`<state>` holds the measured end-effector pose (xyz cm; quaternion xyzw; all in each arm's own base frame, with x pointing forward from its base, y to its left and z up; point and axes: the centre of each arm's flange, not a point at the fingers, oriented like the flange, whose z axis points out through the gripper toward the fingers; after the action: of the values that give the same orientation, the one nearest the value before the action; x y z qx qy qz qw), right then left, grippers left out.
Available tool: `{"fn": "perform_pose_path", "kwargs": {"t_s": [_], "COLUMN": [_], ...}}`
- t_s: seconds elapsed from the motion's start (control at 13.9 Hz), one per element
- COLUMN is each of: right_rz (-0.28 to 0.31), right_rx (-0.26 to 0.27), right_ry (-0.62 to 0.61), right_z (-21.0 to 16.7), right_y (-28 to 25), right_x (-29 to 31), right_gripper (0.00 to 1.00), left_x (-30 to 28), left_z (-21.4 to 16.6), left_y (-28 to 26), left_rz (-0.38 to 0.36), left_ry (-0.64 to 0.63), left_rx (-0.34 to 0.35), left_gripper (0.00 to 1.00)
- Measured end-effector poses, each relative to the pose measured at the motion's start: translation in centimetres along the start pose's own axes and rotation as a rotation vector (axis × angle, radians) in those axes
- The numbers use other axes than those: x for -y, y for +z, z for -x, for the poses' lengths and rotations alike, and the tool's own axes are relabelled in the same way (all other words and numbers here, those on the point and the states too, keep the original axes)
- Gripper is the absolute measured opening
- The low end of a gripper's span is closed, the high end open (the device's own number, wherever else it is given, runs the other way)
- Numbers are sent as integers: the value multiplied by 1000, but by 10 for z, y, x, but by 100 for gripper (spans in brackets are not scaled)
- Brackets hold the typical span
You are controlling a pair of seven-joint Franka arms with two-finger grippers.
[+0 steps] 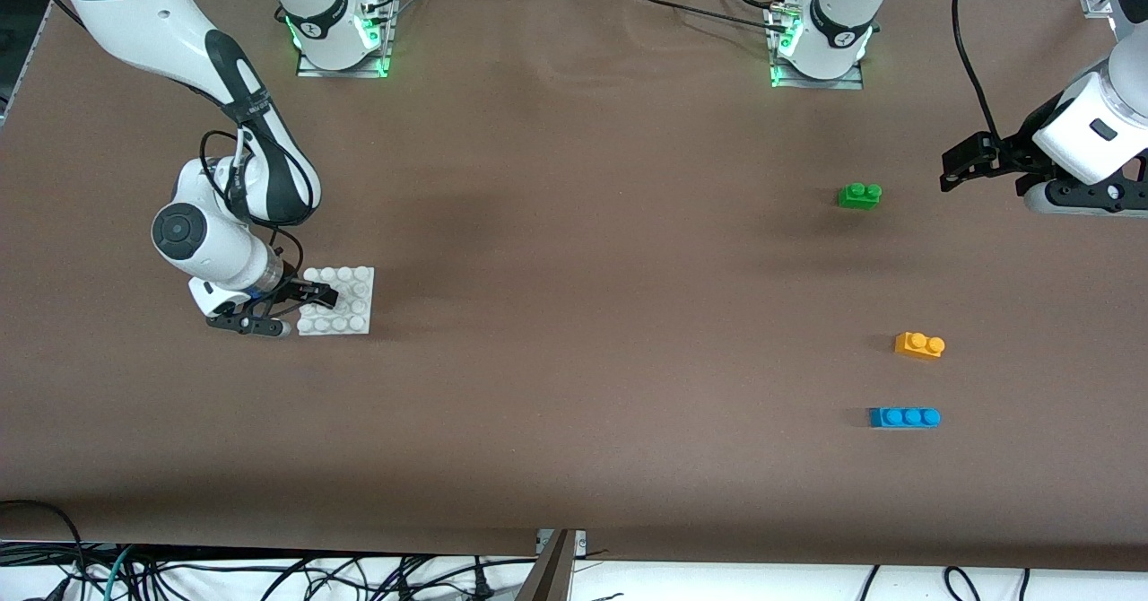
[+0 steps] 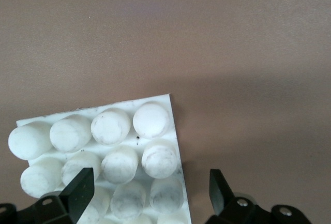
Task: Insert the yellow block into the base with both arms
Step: 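Reach the right gripper down to the white base plate, then grip the white plate with the right gripper and slide it toward the blocks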
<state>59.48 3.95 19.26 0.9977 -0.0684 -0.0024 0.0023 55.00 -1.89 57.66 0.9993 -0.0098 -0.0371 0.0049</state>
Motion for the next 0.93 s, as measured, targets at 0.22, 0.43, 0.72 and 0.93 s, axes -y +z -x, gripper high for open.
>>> {"fn": "perform_pose_path", "kwargs": {"t_s": [0.22, 0.43, 0.72, 0.93], "right_rz": [-3, -5, -6, -8], "right_rx": [-6, -10, -14, -21], "right_ry": [-2, -2, -3, -17], "right_z": [1, 1, 1, 2], "right_y": [5, 6, 6, 7], "right_x": [2, 2, 3, 11], "right_gripper": [95, 77, 76, 76], "left_x": [0, 0, 0, 0], "left_z": [0, 0, 0, 0], "left_y": [0, 0, 0, 0], "left_rz": [0, 0, 0, 0], "left_ry": [0, 0, 0, 0], "left_rx": [0, 0, 0, 0], "left_gripper": [100, 100, 100, 100]}}
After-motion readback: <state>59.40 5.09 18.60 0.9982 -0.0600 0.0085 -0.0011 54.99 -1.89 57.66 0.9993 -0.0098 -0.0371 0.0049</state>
